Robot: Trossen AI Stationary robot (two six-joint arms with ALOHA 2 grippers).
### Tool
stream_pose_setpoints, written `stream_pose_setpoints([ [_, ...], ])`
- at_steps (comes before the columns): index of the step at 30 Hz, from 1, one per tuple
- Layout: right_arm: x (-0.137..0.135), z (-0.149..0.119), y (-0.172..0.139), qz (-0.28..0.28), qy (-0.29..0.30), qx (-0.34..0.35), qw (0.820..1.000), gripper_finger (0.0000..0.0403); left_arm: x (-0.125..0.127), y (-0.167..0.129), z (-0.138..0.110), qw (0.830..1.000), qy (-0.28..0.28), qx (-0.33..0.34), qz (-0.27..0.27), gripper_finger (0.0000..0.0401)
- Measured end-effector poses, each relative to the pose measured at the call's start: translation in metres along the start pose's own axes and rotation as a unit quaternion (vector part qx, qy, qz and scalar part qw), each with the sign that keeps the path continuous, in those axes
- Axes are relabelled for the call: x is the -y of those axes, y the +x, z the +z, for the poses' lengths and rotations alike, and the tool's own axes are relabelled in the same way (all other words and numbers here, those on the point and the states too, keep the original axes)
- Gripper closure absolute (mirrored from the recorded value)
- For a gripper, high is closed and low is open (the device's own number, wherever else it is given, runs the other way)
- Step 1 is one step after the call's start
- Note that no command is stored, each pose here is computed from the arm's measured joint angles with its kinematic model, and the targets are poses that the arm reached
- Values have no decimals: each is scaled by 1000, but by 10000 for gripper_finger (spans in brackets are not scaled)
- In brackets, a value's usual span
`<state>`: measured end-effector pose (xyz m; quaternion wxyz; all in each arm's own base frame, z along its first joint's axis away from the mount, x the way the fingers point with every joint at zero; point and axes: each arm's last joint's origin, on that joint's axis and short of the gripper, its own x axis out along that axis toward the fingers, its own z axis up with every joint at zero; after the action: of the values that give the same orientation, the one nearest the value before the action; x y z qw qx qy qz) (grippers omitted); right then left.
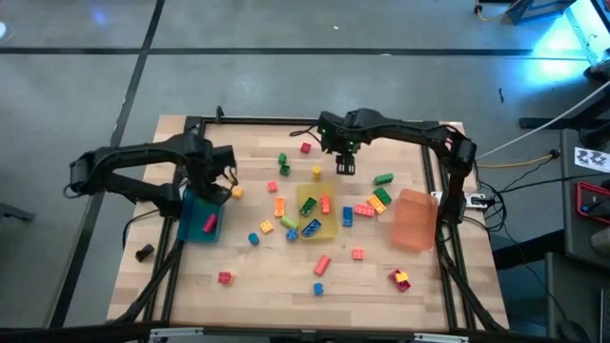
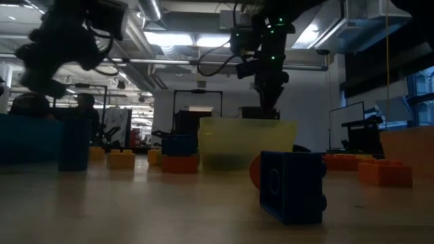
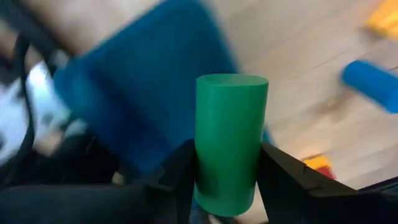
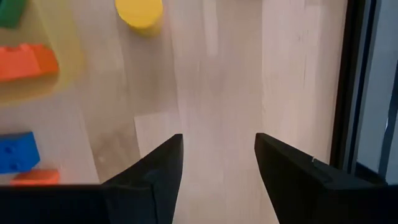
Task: Sort blocks by size
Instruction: Put the green cylindrical block into the blue bin
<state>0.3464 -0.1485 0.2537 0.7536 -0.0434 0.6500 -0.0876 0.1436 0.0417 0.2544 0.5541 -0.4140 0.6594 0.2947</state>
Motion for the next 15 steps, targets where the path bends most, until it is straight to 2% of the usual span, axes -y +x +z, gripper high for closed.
stream_pose_setpoints([
  [2,2,-2,0,2,2,-7,1000,204,0,0,-3,1000,-8,-8,8,269],
  [8,2,-9,0,12,2,-36,999,204,3,1,-3,1000,14,-2,4,266],
  [15,-2,-21,-6,25,21,-78,996,204,3,1,-4,999,34,-3,5,239],
])
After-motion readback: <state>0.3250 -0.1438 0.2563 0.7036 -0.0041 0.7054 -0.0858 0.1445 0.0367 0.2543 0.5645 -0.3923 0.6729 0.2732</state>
